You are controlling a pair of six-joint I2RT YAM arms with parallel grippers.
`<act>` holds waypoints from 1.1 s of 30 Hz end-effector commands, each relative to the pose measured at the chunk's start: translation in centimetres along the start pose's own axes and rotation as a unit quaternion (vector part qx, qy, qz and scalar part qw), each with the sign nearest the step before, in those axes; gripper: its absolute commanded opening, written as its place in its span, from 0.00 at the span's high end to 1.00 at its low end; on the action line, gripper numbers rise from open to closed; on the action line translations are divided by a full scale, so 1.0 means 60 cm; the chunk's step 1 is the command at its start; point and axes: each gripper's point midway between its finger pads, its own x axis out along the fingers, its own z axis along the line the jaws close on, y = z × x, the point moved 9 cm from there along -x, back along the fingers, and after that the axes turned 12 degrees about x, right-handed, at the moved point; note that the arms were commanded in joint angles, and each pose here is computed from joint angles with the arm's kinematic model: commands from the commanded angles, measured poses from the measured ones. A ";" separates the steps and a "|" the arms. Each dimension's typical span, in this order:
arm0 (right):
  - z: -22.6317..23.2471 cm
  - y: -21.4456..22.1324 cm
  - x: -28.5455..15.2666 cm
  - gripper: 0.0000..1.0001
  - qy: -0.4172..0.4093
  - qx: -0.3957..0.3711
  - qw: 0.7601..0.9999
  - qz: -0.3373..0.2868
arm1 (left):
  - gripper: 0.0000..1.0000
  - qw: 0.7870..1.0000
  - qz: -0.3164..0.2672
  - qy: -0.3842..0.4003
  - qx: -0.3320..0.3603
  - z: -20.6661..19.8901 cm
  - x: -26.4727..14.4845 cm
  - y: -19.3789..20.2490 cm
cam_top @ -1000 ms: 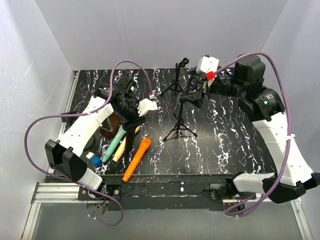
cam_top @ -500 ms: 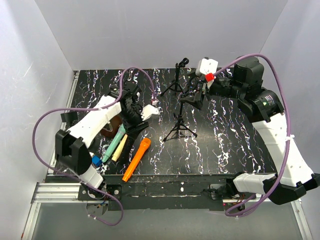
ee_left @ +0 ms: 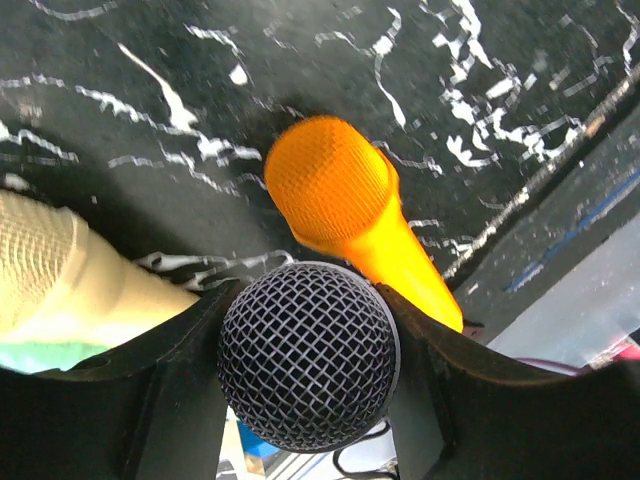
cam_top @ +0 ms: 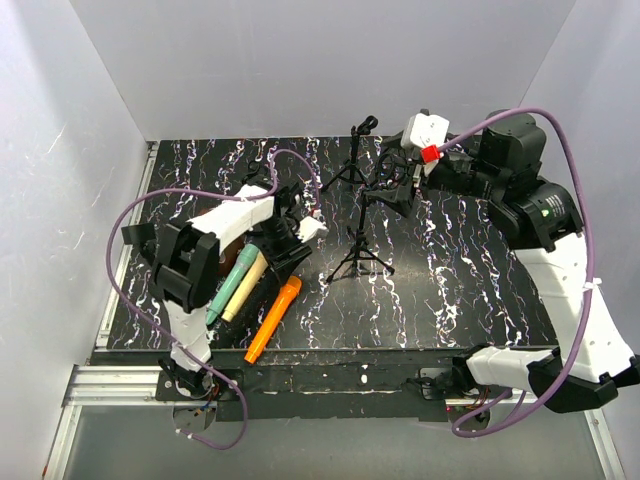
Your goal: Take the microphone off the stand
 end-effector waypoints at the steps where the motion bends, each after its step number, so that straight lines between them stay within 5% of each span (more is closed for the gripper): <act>1: 0.010 -0.041 -0.031 0.03 0.025 -0.021 0.999 -0.027 | 1.00 0.999 -0.017 -0.023 -0.016 0.039 0.035 -0.031; 13: 0.008 -0.051 -0.058 0.02 0.084 -0.015 0.996 -0.015 | 0.51 0.995 -0.023 -0.081 -0.055 0.079 0.045 -0.056; 28: 0.009 -0.030 -0.078 0.02 0.149 0.062 0.987 -0.019 | 0.41 0.995 -0.041 -0.065 -0.060 0.054 0.007 -0.061; 33: -0.001 -0.016 -0.101 0.02 0.222 0.137 0.965 -0.028 | 0.40 0.990 -0.106 -0.076 -0.045 0.036 -0.047 -0.083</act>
